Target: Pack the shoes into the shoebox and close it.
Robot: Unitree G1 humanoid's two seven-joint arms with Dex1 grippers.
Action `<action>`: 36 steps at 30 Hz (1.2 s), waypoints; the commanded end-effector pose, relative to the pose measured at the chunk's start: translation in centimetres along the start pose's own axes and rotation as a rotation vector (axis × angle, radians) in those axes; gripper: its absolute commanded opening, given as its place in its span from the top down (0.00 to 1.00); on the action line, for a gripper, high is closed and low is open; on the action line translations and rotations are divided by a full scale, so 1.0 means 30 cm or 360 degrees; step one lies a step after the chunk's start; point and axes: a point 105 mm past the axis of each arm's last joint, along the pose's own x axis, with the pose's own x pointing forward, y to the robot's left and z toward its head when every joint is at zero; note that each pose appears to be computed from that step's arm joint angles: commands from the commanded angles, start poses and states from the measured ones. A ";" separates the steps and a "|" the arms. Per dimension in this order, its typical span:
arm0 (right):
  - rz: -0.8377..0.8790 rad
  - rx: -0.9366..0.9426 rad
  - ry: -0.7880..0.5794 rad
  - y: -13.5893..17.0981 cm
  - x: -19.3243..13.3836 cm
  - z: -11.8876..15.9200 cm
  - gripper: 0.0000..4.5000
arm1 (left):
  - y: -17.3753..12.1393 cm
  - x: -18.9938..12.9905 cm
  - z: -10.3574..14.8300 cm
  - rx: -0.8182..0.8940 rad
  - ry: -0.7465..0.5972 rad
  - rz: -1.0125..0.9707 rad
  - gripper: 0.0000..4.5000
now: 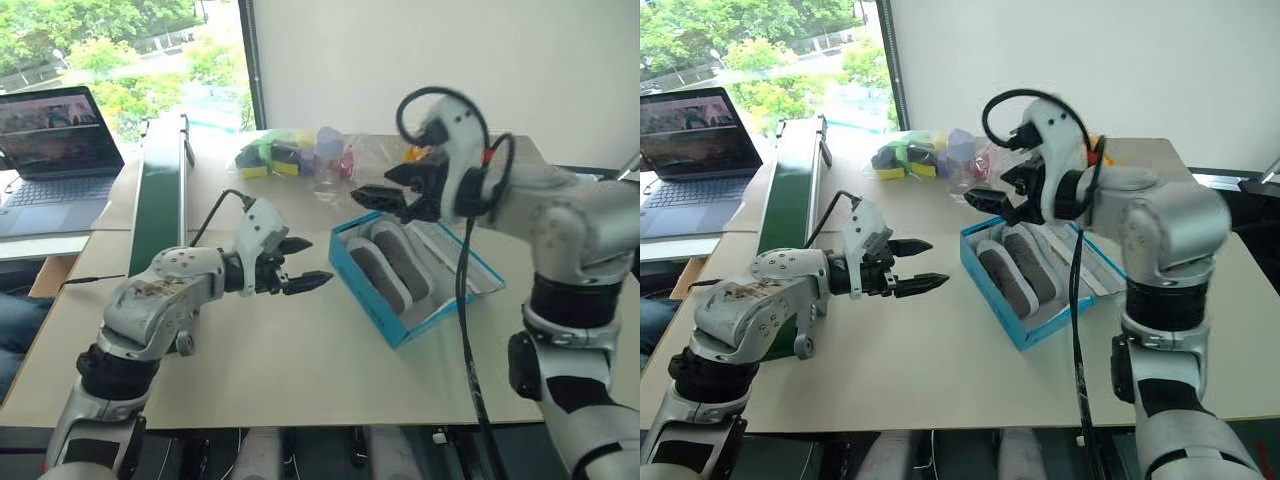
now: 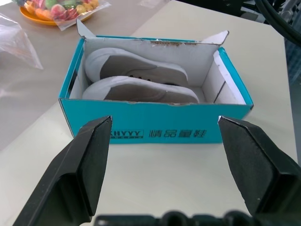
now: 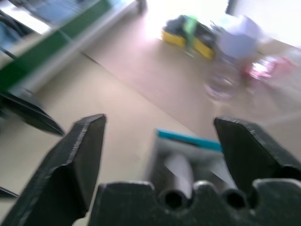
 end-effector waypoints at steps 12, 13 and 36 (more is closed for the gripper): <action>-0.0417 0.0289 0.0285 -0.066 -0.417 -0.323 1.00 | 0.021 0.154 0.076 0.0244 -0.0012 -0.0329 0.14; -0.0353 0.0315 0.0303 -0.038 -0.416 -0.347 1.00 | 0.024 0.158 0.075 0.0246 -0.0009 -0.0332 0.14; -0.0304 0.0850 -0.0025 -0.048 -0.009 -0.639 1.00 | 0.087 0.041 0.085 0.0253 0.0077 -0.0074 0.14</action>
